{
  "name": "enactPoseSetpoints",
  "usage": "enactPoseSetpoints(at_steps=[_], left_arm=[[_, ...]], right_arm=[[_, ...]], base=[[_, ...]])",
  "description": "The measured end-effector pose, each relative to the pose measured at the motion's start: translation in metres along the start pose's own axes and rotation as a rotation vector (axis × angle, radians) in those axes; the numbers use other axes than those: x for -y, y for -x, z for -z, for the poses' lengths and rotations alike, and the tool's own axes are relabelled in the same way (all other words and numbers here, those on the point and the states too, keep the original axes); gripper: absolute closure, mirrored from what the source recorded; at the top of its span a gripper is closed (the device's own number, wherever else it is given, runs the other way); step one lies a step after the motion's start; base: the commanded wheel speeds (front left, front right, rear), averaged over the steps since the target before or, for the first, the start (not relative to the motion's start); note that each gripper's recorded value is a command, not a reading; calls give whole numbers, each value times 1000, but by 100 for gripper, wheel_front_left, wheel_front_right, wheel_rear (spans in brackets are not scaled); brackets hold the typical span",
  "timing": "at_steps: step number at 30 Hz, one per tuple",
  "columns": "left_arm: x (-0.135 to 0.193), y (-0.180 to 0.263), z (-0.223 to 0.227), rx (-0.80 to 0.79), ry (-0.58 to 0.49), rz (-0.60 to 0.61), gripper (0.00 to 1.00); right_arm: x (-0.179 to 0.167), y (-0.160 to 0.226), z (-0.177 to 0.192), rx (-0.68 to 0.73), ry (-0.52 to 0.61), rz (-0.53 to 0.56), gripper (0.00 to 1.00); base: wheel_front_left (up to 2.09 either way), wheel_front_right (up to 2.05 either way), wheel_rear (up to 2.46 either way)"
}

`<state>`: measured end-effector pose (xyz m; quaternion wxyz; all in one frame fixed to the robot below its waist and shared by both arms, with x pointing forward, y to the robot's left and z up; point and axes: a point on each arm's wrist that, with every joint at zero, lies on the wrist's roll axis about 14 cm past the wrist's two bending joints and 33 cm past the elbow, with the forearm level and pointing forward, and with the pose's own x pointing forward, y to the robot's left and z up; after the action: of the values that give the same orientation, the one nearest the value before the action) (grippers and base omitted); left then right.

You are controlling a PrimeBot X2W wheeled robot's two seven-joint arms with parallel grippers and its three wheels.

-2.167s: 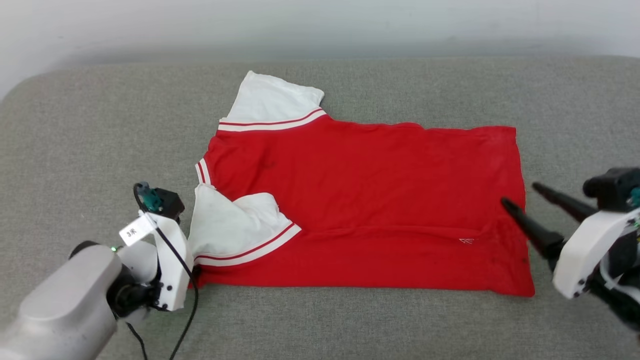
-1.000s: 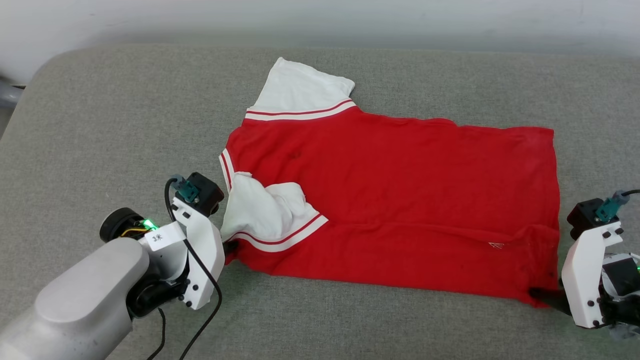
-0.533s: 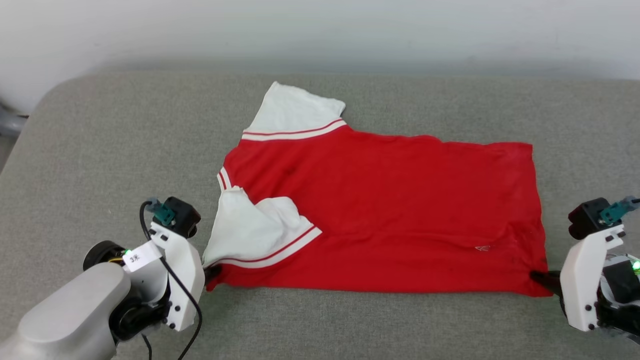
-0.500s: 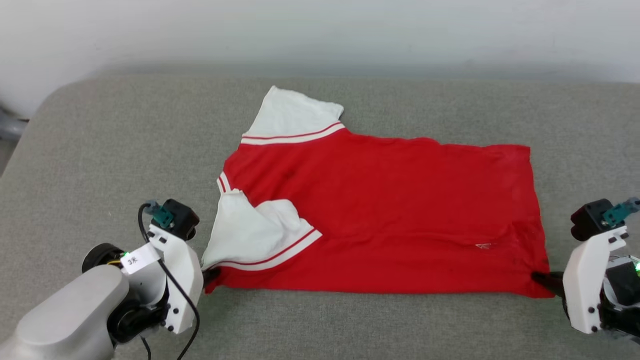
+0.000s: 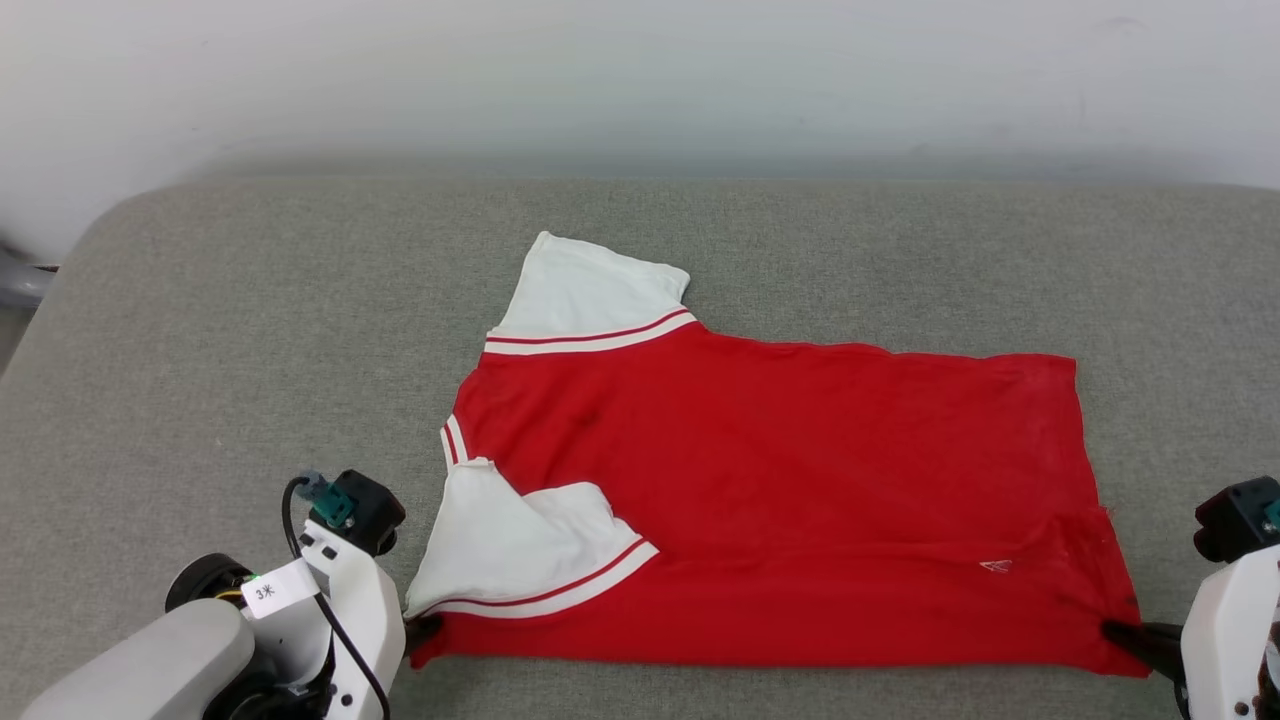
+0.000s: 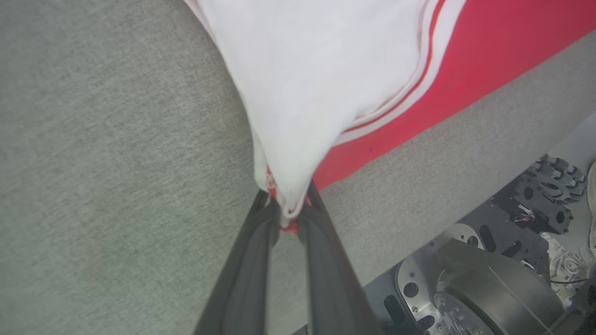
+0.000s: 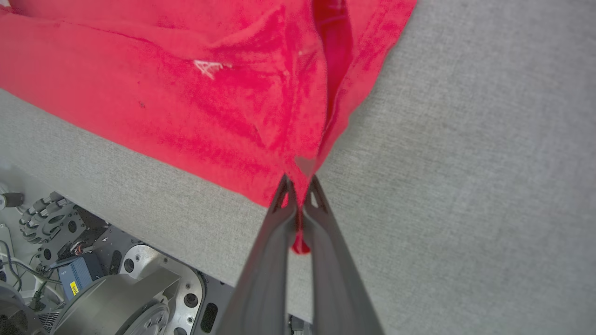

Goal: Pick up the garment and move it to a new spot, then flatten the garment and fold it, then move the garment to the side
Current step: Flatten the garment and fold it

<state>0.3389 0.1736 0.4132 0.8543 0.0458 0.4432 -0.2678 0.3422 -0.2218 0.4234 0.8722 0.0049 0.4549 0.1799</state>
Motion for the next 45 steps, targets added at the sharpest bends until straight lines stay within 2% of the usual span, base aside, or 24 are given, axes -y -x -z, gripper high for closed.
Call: enactPoseSetpoints(at_steps=[9,10,11,15,21,26,27,28,32,37,42,45], left_arm=[[-2,-15,19,-69,30,2,100],[-3,-16,20,-72,31,0,62],[-3,-16,20,-72,32,-2,0],[-10,-12,12,-32,23,-30,0],[-25,8,-24,85,-24,-90,0],[-39,28,-95,318,-122,-174,0],[-44,31,-118,388,-142,-201,0],[-46,32,-131,422,-150,-210,0],[-52,31,-180,521,-175,-229,0],[-67,17,-230,532,-252,-269,0],[-72,-11,-259,468,-254,-239,0],[-83,-34,-269,390,-207,-224,0]], right_arm=[[-10,-19,34,-86,-70,-17,100],[-10,-21,34,-84,-73,-16,76],[-11,-22,35,-84,-79,-17,0],[-11,-22,25,-16,-76,-7,0],[-5,-6,-19,201,-22,34,0],[3,21,-84,527,19,93,0],[3,32,-107,649,34,115,0],[3,39,-118,713,37,127,0],[4,54,-145,887,39,172,0],[3,50,-155,953,24,191,0],[5,39,-154,947,19,203,0],[9,32,-158,947,22,216,0]], base=[[0,0,0],[0,0,0],[0,0,0],[0,0,0],[0,0,0],[0,0,0],[0,0,0],[0,0,0],[0,0,0],[0,0,0],[0,0,0],[0,0,0]])
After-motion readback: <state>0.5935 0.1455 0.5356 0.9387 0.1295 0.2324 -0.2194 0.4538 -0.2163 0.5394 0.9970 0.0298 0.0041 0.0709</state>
